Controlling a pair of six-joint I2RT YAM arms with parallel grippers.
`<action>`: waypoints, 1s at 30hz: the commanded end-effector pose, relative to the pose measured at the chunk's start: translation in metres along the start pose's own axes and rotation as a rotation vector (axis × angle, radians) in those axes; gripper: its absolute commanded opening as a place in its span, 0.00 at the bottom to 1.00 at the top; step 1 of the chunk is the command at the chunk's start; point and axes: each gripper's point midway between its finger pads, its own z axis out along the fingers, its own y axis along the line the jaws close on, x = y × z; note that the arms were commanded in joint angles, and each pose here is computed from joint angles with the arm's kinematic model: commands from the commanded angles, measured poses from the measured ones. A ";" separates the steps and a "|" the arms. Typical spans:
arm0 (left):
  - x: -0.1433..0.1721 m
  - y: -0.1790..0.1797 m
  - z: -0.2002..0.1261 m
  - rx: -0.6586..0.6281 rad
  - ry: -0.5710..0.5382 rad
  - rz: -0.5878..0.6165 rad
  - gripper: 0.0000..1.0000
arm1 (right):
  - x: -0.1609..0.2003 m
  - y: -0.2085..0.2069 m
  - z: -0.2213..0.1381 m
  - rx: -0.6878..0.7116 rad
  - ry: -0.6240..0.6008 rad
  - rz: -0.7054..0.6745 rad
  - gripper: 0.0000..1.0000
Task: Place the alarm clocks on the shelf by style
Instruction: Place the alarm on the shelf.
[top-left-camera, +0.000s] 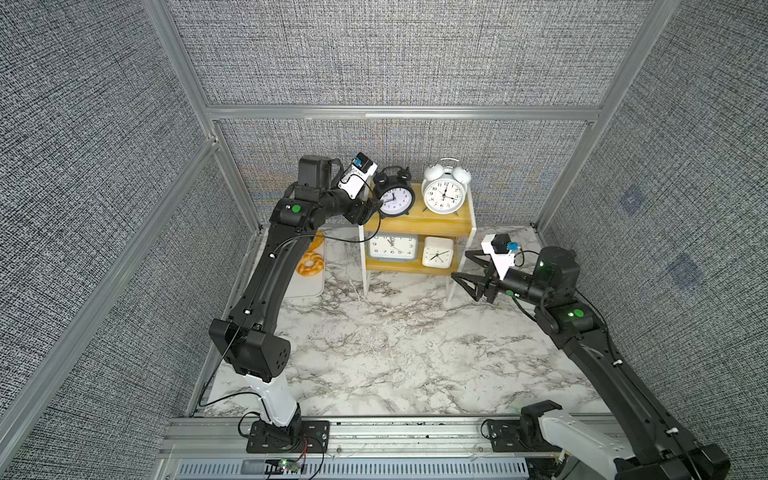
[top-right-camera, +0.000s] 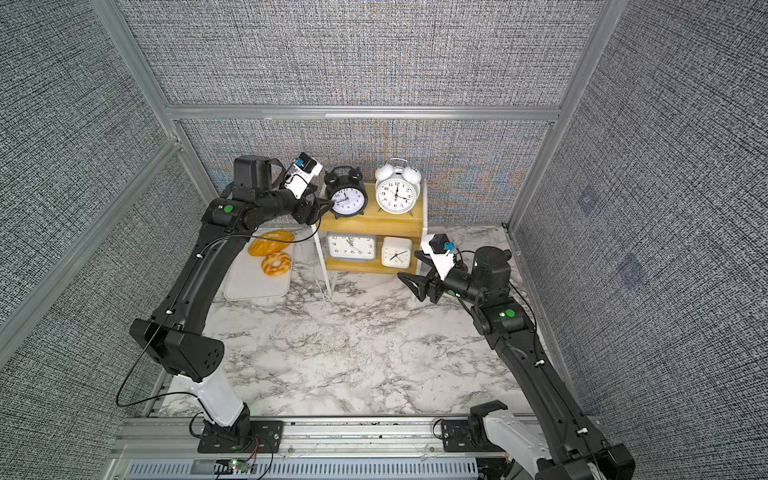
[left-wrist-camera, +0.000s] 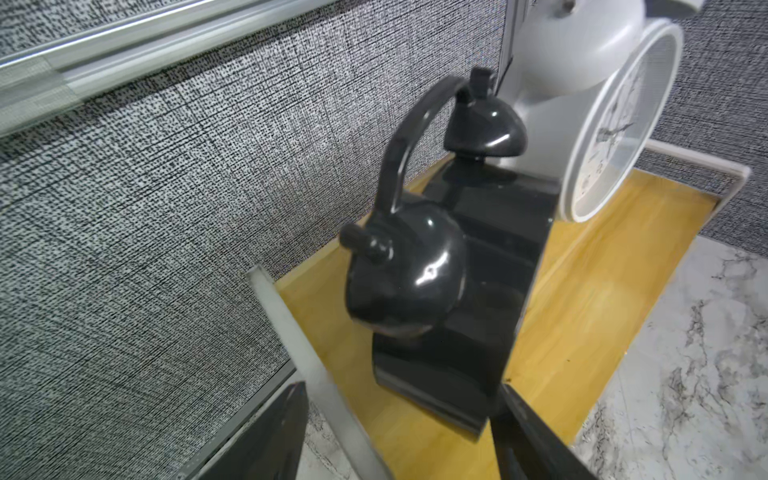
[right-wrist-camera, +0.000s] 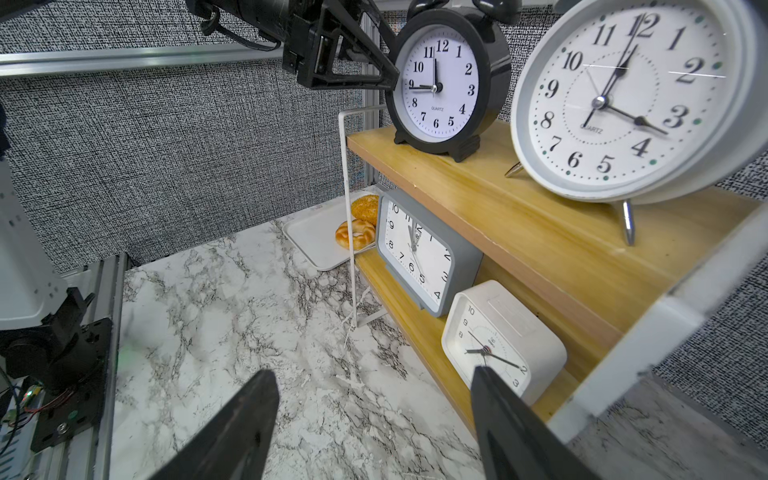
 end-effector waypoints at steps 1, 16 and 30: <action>-0.006 0.009 0.000 -0.048 -0.019 0.004 0.73 | -0.005 0.000 -0.001 0.003 -0.014 -0.014 0.77; -0.004 0.016 0.005 -0.077 -0.031 -0.002 0.72 | -0.002 -0.001 -0.002 0.007 -0.007 -0.010 0.77; -0.003 0.014 0.007 -0.063 -0.033 -0.007 0.73 | -0.003 -0.001 -0.003 0.016 -0.007 -0.015 0.78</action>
